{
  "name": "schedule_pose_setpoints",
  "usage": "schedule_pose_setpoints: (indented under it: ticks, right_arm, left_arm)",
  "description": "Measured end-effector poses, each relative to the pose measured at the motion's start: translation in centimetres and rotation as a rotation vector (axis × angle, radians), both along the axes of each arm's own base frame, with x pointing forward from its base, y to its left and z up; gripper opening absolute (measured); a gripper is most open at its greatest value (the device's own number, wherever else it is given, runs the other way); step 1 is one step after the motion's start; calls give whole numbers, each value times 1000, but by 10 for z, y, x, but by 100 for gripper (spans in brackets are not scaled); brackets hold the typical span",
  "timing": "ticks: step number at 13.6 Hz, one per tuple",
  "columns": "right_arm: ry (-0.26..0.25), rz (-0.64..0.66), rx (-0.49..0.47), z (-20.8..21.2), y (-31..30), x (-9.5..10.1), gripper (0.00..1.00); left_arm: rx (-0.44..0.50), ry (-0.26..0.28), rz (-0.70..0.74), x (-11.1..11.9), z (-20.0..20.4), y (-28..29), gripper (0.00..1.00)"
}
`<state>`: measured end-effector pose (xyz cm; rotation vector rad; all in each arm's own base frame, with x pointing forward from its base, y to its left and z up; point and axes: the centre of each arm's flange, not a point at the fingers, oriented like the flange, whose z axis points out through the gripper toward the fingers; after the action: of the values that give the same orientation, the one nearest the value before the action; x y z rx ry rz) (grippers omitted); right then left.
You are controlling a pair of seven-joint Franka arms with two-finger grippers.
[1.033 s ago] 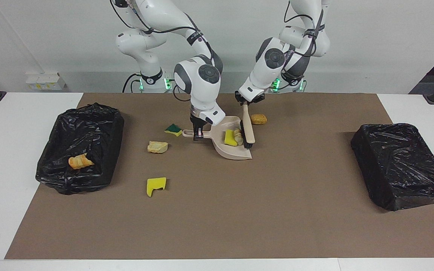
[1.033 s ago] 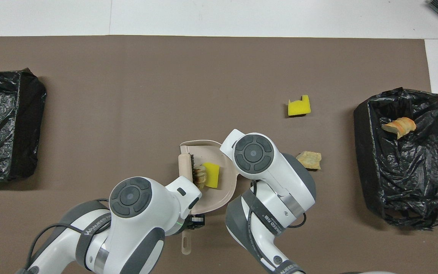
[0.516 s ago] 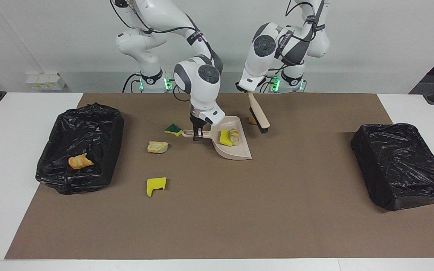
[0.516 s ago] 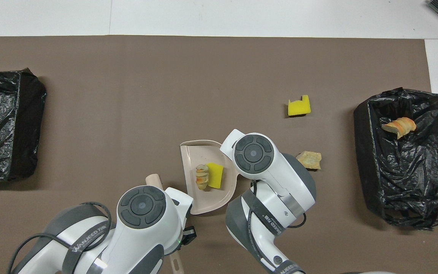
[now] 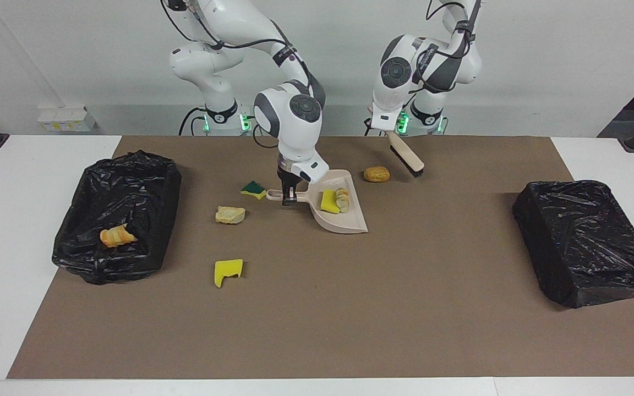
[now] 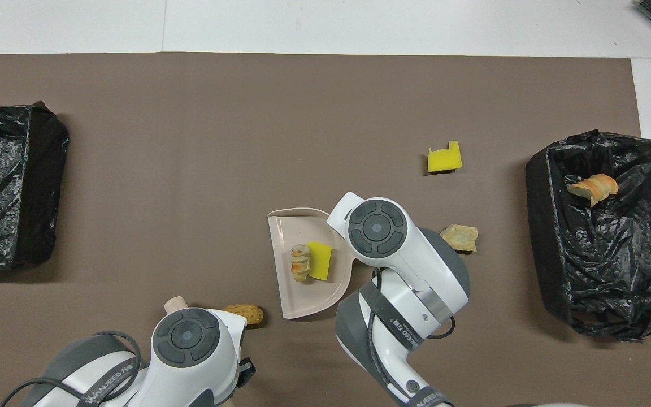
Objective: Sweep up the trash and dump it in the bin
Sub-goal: 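Brush the gathered trash into the dustpan with the left gripper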
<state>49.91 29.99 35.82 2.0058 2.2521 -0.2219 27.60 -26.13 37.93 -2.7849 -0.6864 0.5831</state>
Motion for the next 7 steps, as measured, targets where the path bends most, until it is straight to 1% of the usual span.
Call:
schedule_pose_setpoints:
  ticks: [3,5,7]
  right_arm:
    - [0,0,0,0,0,0,33]
    - [0,0,0,0,0,0,33]
    - [0,0,0,0,0,0,33]
  left_arm:
    - [-55,-100,39,17,-25,-10,26]
    - [-104,-155,62,31,-42,-27,26]
    - [-152,-197,84,51,-40,-47,26]
